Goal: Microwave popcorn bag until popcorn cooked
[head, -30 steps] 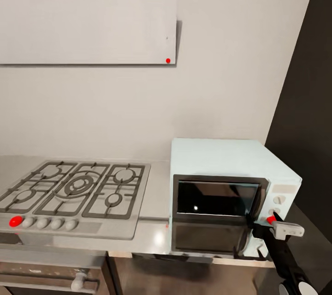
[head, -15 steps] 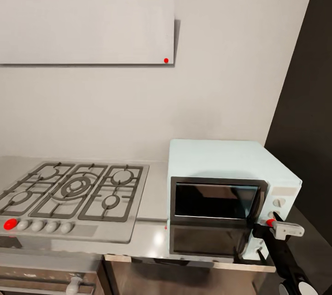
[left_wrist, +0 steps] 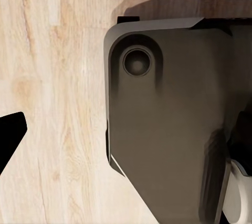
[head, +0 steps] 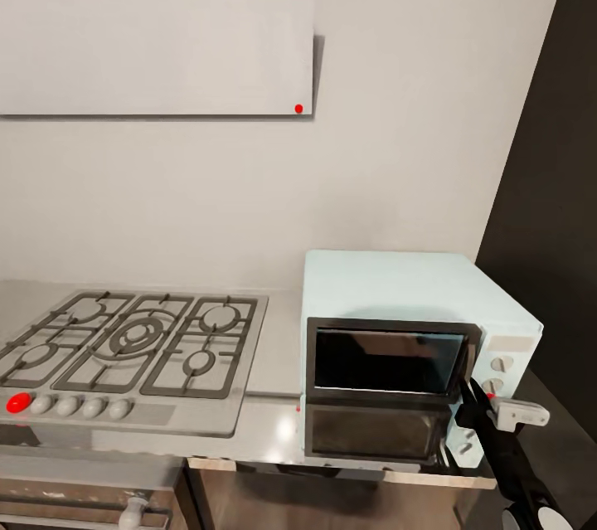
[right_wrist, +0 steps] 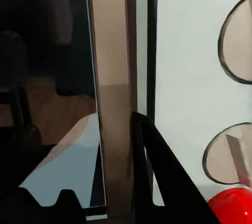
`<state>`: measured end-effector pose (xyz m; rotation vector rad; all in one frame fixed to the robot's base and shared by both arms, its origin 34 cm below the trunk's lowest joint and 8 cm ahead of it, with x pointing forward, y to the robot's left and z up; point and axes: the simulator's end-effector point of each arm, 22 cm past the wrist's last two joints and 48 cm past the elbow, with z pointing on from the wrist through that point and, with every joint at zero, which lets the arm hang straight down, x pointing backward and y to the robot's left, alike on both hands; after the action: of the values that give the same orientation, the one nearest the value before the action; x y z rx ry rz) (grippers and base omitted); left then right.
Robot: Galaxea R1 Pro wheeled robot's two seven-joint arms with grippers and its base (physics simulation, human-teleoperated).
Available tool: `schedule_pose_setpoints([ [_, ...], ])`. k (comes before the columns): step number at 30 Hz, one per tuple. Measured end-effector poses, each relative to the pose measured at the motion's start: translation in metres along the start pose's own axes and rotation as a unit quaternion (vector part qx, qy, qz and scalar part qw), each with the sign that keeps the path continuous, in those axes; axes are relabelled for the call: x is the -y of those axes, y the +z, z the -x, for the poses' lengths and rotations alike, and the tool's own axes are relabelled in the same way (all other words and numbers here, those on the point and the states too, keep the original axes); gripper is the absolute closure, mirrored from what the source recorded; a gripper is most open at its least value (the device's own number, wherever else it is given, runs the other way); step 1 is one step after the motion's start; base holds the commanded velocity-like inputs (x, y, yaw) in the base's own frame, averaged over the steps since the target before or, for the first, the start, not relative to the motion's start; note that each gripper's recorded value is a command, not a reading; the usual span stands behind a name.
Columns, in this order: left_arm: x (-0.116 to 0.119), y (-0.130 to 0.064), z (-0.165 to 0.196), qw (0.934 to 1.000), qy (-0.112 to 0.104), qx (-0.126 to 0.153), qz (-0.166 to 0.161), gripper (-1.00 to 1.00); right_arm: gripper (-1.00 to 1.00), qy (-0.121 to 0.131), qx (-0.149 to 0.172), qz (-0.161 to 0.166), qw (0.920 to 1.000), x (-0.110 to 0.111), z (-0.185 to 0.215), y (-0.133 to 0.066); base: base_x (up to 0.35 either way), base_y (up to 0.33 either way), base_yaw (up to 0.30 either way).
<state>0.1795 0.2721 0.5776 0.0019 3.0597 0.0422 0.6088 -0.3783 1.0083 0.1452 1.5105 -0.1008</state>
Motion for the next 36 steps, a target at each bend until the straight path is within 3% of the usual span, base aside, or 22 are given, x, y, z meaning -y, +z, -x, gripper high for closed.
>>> schedule_pose_setpoints([
  [36,0.0025,0.0000,0.0002,1.0000,0.000,0.000,-0.002,-1.00,1.00,-0.001,0.002,-0.001,1.0000,0.0019,0.0008,-0.0001,-0.068,0.018,0.000],
])
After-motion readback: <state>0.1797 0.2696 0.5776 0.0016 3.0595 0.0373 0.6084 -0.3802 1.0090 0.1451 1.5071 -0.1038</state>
